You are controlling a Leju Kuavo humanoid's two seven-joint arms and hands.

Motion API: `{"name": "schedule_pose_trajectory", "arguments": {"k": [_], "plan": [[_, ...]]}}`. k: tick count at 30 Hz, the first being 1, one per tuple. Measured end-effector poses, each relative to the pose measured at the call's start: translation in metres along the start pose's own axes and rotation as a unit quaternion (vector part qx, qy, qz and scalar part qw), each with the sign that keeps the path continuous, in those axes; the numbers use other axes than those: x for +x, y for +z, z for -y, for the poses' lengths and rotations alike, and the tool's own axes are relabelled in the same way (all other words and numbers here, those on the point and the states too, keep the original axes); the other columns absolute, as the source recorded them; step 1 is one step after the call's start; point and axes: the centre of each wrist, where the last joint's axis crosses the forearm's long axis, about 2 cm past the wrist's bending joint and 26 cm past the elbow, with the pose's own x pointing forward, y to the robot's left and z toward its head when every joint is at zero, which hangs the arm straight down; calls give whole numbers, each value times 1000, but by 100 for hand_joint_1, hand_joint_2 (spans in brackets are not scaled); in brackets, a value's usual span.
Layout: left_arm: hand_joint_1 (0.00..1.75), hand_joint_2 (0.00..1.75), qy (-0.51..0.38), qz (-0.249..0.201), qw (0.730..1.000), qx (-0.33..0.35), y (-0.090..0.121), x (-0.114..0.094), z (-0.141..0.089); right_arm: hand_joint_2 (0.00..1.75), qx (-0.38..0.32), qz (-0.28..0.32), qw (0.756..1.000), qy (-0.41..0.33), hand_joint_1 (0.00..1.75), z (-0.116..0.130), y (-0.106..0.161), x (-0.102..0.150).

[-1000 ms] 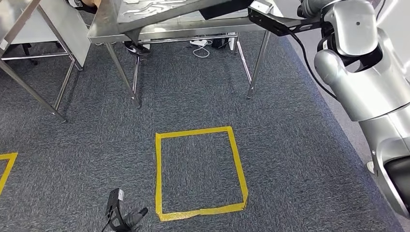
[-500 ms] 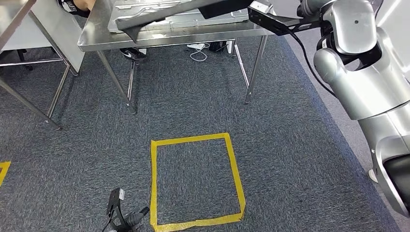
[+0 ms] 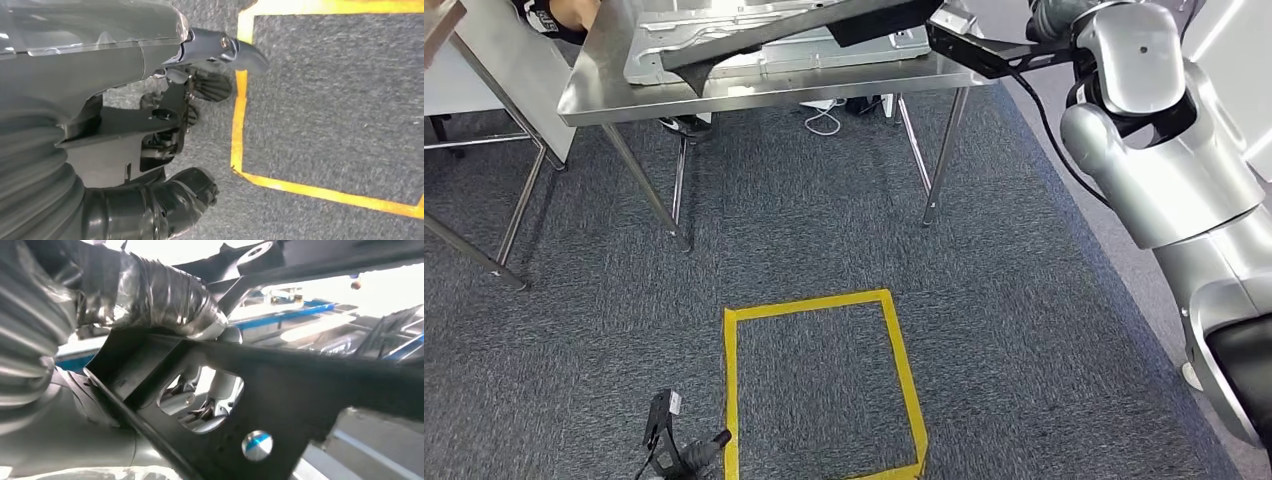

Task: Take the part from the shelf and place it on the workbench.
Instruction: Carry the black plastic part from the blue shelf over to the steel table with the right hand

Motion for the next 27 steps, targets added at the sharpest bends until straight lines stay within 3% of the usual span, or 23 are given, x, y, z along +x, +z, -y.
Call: {"name": "schedule_pose_trajectory", "arguments": {"k": [27], "plan": [[0,175,-4,-1,1000,-6,0,2,4,175,23,2,1000,5,175,-7,0,0]]}}
